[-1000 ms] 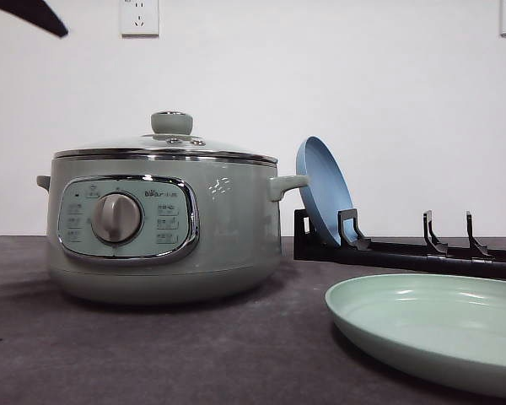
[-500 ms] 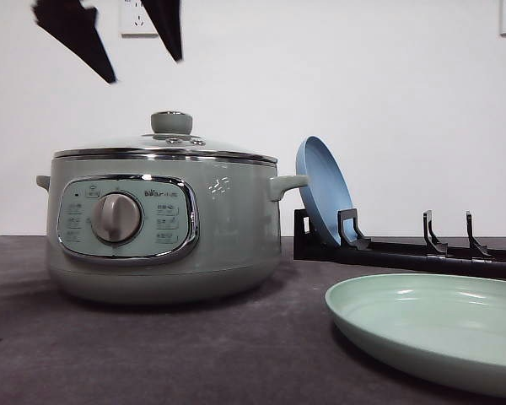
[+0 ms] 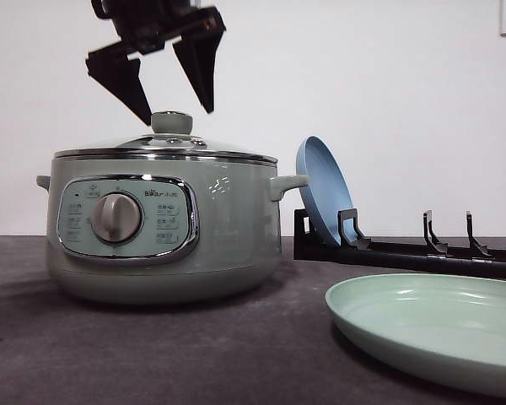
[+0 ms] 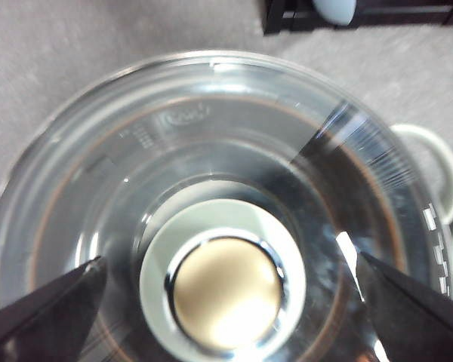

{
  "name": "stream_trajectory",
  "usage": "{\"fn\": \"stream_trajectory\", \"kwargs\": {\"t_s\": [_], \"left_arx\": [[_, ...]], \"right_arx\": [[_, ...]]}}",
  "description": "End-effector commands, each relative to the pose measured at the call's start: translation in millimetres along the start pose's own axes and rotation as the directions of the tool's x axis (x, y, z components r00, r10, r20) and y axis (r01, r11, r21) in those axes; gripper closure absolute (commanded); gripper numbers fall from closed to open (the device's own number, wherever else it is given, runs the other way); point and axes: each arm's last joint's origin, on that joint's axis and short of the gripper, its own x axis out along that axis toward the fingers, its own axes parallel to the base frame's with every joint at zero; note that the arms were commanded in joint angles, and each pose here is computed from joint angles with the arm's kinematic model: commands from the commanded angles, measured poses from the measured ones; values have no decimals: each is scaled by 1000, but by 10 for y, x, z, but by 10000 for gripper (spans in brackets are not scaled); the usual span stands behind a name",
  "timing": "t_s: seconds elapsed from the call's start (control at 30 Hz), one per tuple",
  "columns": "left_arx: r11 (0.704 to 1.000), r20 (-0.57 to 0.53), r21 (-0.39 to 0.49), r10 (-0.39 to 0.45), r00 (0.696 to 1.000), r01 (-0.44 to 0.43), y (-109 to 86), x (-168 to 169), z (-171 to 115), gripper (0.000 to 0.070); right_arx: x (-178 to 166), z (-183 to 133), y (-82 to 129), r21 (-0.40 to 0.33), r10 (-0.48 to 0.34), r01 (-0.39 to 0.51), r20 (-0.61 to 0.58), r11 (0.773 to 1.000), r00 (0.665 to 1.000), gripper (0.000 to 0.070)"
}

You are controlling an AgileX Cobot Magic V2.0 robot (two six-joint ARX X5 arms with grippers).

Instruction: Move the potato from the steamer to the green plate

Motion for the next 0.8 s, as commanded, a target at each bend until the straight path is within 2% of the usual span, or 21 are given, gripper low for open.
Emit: {"fn": "stream_trajectory", "kwargs": {"t_s": [0.0,0.13,0.27,0.4,0.53,0.77], "left_arx": [[1000,-2,26,-1,1000,1,-11,79,55,52],[999,0,33,-1,1000,1,-10,94,60,117],[1000,-19,30,-2,1000,3,-11,94,41,124],[1000,-48,27,-5,999,6,-14,93,13,223],[1000,-41,28,-4,999,5,-13,93,20,235],[1000,-40,28,-4,999,5,-13,93,21,436]], "right_arx": [[-20,39,16,2,5,-5,14,1000,1000,75],[-20,39,16,2,5,-5,14,1000,1000,75],[-20,39,16,2,4,-4,14,1000,1000,75],[-20,39,15,2,-1,1,15,1000,1000,75],[-20,40,14,1,-2,2,16,1000,1000,75],[-20,39,14,2,-2,2,15,1000,1000,75]]}}
